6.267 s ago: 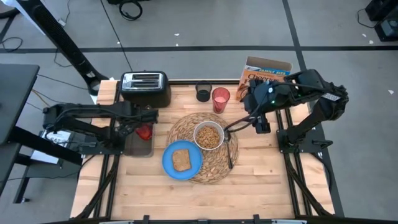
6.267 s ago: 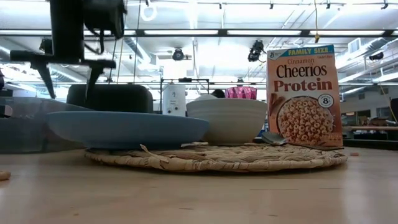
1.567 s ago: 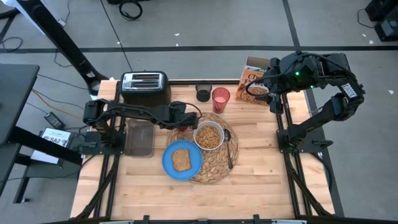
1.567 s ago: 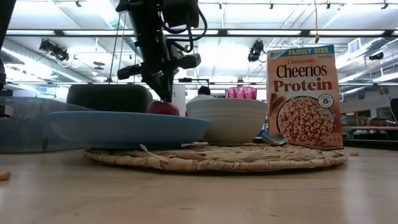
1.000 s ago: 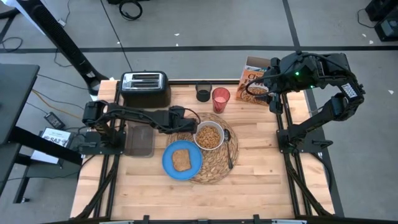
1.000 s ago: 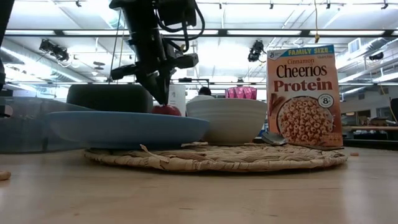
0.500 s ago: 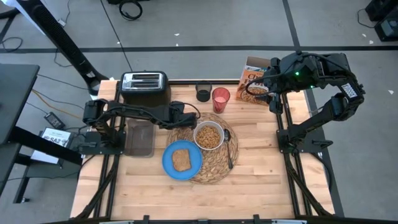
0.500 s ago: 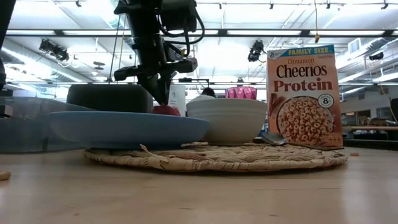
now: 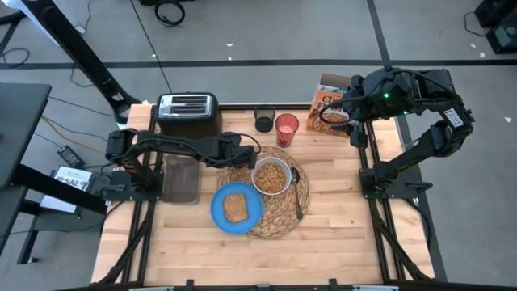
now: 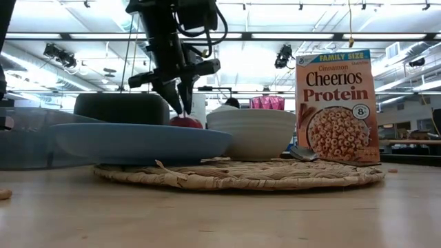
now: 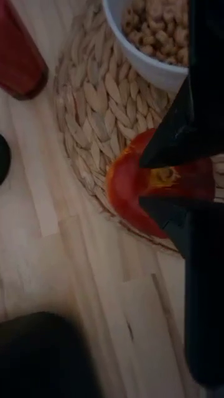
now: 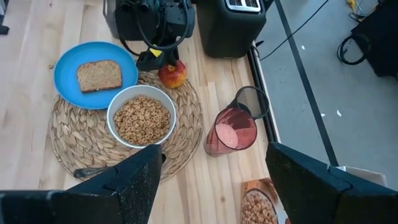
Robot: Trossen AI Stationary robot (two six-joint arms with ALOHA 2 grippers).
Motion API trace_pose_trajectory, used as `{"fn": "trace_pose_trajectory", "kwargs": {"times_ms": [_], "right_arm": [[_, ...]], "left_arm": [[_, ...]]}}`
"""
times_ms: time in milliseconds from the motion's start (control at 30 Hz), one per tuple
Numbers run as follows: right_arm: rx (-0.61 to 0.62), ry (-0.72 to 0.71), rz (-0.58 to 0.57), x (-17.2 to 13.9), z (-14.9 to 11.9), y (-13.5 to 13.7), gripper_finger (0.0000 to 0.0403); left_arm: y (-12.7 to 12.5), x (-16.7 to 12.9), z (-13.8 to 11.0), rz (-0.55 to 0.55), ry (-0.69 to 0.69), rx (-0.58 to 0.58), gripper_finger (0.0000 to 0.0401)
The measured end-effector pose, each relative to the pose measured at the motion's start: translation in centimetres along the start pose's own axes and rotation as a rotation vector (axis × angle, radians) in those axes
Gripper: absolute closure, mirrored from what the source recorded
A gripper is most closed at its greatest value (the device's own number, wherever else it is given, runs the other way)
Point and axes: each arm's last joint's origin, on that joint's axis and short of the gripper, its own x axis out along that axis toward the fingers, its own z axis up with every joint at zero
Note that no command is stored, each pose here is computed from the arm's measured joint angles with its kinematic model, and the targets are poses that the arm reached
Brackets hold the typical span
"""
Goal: Arrange a breakfast setting
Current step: Put the red apple on the brown woven mat, then return to Home Position
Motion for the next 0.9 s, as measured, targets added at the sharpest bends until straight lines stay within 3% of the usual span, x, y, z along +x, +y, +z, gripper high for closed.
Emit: {"fn": "trace_pose_trajectory", "kwargs": {"times_ms": [233, 500, 567, 700, 900], "right_arm": [[0.009, -0.062, 0.006, -0.5, 0.2, -0.1, 0.0110], [0.073, -0.358, 0.038, -3.2, -0.4, -0.3, 0.0131], [0.078, -0.423, 0.052, -3.3, -1.3, -0.2, 0.0149], [0.072, -0.558, 0.119, -2.5, -4.0, 0.5, 0.0206], [0.155, -0.748, 0.186, -1.2, -8.6, 1.4, 0.0334]], "left_arm": [[0.0, -0.4, 0.1, -0.023, 0.015, -0.005, 0.0255], [1.1, -4.2, 1.8, -0.146, -0.004, 0.019, 0.0213], [1.6, -5.9, 2.4, -0.199, -0.028, 0.045, 0.0206], [2.7, -9.7, 3.3, -0.324, -0.118, 0.203, 0.0203], [4.2, -13.6, 3.3, -0.502, -0.258, 0.384, 0.0231]]}}
